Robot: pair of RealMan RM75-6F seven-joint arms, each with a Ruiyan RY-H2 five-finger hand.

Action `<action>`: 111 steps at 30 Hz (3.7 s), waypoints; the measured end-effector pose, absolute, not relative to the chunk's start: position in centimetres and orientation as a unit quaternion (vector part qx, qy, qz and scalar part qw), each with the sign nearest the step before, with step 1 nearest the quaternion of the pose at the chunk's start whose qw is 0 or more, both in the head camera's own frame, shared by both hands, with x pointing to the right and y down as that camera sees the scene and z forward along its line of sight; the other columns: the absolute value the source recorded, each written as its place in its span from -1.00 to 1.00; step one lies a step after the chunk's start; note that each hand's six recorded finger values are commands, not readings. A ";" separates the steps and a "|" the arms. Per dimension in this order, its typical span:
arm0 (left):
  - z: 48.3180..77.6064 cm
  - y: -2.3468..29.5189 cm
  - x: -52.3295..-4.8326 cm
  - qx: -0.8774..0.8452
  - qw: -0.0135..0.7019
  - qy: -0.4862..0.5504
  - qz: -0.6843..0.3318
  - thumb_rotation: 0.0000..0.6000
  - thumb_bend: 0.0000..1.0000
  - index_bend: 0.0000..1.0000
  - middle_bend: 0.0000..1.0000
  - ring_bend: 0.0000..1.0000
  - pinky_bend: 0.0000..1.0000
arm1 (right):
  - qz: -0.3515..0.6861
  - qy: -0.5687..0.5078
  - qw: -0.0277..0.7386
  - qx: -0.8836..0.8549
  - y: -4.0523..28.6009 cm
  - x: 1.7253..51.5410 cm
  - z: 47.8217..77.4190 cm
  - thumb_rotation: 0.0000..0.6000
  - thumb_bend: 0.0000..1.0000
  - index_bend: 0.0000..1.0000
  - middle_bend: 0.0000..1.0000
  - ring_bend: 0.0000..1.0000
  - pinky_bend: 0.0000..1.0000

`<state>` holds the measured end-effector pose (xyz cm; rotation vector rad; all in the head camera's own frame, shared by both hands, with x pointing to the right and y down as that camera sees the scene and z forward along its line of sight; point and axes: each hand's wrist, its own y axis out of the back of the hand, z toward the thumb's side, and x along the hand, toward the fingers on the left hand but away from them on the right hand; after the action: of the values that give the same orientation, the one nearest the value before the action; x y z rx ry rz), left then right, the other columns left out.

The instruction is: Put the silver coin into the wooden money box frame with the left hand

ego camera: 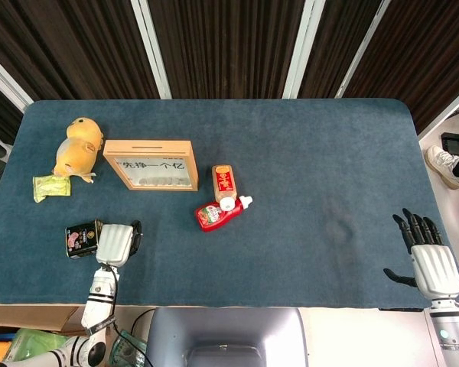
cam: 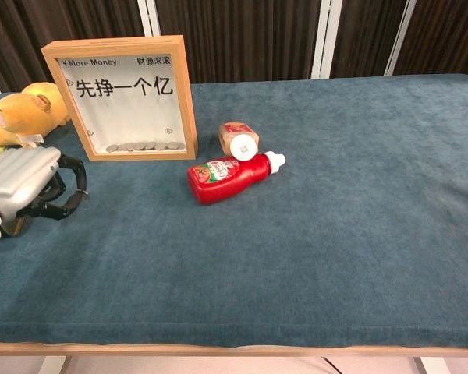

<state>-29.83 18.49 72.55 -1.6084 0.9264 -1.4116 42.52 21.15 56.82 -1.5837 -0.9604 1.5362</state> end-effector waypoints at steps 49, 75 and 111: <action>61.8 -4.6 -23.2 -0.624 0.369 0.439 -0.530 1.00 -0.13 0.32 1.00 1.00 1.00 | 0.597 -0.405 0.324 -0.612 19.5 44.5 56.6 1.00 -0.69 -1.00 -1.00 -1.00 -1.00; 62.9 -4.5 -23.8 -0.628 0.357 0.407 -0.559 1.00 -0.13 0.32 1.00 1.00 1.00 | 0.596 -0.407 0.323 -0.612 19.5 44.6 56.5 1.00 -0.69 -1.00 -1.00 -1.00 -1.00; 60.9 -3.4 -23.6 -0.635 0.384 0.418 -0.524 1.00 -0.22 -0.61 0.38 0.76 0.99 | 0.592 -0.408 0.324 -0.615 19.5 44.6 56.3 1.00 -0.69 -1.00 -1.00 -1.00 -1.00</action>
<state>-23.55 -3.40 60.87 -1.6171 1.0659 -1.3355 44.60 19.50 56.26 -1.6145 -1.0703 1.5519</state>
